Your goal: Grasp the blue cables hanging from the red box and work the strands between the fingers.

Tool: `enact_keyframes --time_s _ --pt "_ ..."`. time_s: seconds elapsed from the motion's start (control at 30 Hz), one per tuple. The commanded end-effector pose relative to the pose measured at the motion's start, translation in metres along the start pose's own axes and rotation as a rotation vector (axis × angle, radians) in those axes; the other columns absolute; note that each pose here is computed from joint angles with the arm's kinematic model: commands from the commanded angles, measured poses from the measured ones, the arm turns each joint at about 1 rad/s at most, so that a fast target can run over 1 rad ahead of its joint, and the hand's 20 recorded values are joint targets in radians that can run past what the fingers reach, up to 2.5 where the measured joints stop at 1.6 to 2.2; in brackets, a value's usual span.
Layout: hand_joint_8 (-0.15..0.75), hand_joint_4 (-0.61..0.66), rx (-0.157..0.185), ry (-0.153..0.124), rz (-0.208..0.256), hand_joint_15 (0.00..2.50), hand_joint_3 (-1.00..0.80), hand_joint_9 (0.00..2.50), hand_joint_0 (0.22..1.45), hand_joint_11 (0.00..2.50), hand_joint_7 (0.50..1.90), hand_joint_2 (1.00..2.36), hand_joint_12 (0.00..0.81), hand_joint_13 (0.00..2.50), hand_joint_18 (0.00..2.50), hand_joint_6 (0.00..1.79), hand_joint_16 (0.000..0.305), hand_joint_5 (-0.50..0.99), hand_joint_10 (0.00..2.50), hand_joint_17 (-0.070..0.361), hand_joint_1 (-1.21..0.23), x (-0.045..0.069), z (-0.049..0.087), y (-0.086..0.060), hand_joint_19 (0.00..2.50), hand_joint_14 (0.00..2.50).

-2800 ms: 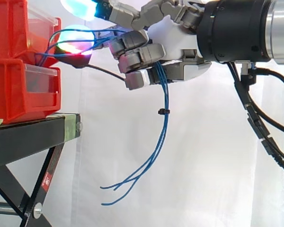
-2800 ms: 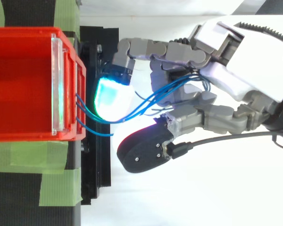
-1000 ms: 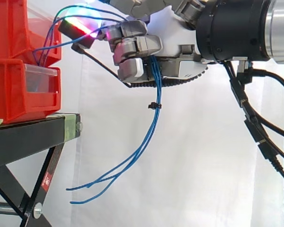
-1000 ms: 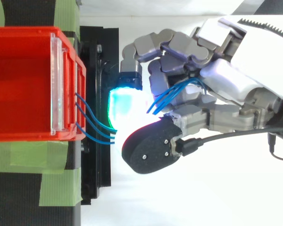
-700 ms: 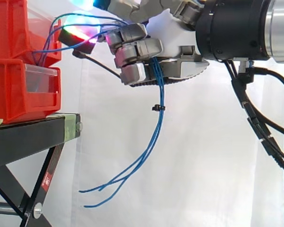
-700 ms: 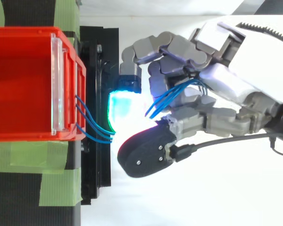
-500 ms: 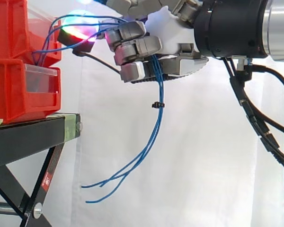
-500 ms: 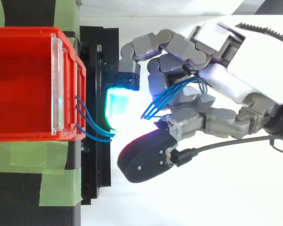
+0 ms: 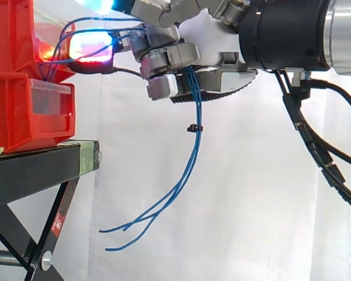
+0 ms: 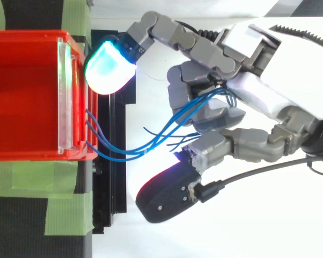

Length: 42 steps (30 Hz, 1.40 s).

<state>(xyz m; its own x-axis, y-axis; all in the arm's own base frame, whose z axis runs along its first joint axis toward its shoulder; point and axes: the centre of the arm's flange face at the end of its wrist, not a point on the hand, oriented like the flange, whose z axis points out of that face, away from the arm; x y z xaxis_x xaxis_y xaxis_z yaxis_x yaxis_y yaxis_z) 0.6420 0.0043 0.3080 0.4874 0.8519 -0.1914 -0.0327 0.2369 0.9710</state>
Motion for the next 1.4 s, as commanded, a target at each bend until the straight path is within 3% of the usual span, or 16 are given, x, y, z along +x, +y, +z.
enact_keyframes --time_s 0.0,0.03,0.07,0.2,0.47,0.77,0.83,0.87,0.9,0.97,1.13,1.27,1.37 --pt "0.376 0.23 -0.001 0.0 0.001 1.32 -1.0 0.67 0.93 2.46 1.32 1.0 0.418 1.0 1.37 0.08 0.045 -0.14 2.5 0.102 -0.86 0.0001 0.0001 0.0002 1.28 2.5" --pt "0.376 0.23 0.0 0.0 0.0 1.32 -1.0 0.67 0.95 2.46 1.31 1.0 0.418 1.0 1.37 0.12 0.045 -0.14 2.5 0.102 -0.85 0.0001 -0.0001 0.0001 1.28 2.5" --pt "0.376 0.23 0.0 0.0 0.0 1.32 -1.0 0.67 0.98 2.46 1.22 1.0 0.418 1.0 1.37 0.4 0.045 -0.17 2.5 0.102 -0.84 0.0001 -0.0001 0.0001 1.28 2.5" --pt "0.376 0.23 0.0 0.0 -0.001 1.32 -1.0 0.67 0.97 2.46 1.11 1.0 0.418 1.0 1.37 0.74 0.045 -0.2 2.5 0.102 -0.83 0.0005 0.0001 -0.0007 1.28 2.5" --pt "0.376 0.24 0.0 0.0 -0.001 1.32 -1.0 0.67 0.94 2.46 1.07 1.0 0.418 1.0 1.37 1.0 0.045 -0.11 2.5 0.102 -0.71 0.0001 -0.0001 0.0001 1.28 2.5" --pt "0.376 0.2 0.001 0.001 -0.001 1.32 -0.72 0.67 0.93 2.46 1.12 1.01 0.418 1.0 1.37 1.06 0.045 0.01 2.5 0.102 -0.66 0.0 -0.0002 0.0 1.28 2.5" --pt "0.376 0.19 0.0 0.0 -0.001 1.32 -0.78 0.67 0.91 2.46 1.11 1.01 0.418 1.0 1.37 1.05 0.045 0.02 2.5 0.102 -0.61 0.0001 -0.0001 0.0001 1.28 2.5" --pt "0.376 0.2 0.0 0.0 -0.001 1.32 -0.84 0.67 0.87 2.46 1.18 1.01 0.418 1.0 1.37 0.79 0.045 0.09 2.5 0.102 -0.55 0.0001 -0.0001 0.0001 1.28 2.5" --pt "0.376 0.2 0.0 0.0 -0.001 1.32 -1.0 0.67 0.83 2.46 1.29 1.0 0.418 1.0 1.37 0.29 0.045 0.1 2.5 0.102 -0.56 0.0001 -0.0001 0.0001 1.28 2.5" --pt "0.376 0.23 -0.001 0.002 -0.003 1.32 -1.0 0.67 0.78 2.46 1.28 1.0 0.418 1.0 1.37 0.23 0.045 0.06 2.5 0.102 -0.62 0.0002 -0.0001 0.0002 1.28 2.5" --pt "0.376 0.26 -0.002 0.001 -0.003 1.32 -1.0 0.67 0.82 2.46 1.22 1.0 0.418 1.0 1.37 0.46 0.045 -0.06 2.5 0.102 -0.75 0.0003 0.0 0.0003 1.28 2.5" --pt "0.376 0.24 -0.001 0.0 -0.003 1.32 -1.0 0.67 0.99 2.46 1.08 1.0 0.418 1.0 1.37 0.91 0.045 -0.23 2.5 0.102 -0.83 0.0001 0.0001 0.0002 1.28 2.5" --pt "0.376 0.22 -0.001 0.002 -0.004 1.32 -1.0 0.67 1.05 2.46 1.04 1.0 0.418 1.0 1.37 1.01 0.045 -0.29 2.5 0.102 -0.83 0.0006 0.0001 -0.0006 1.28 2.5"
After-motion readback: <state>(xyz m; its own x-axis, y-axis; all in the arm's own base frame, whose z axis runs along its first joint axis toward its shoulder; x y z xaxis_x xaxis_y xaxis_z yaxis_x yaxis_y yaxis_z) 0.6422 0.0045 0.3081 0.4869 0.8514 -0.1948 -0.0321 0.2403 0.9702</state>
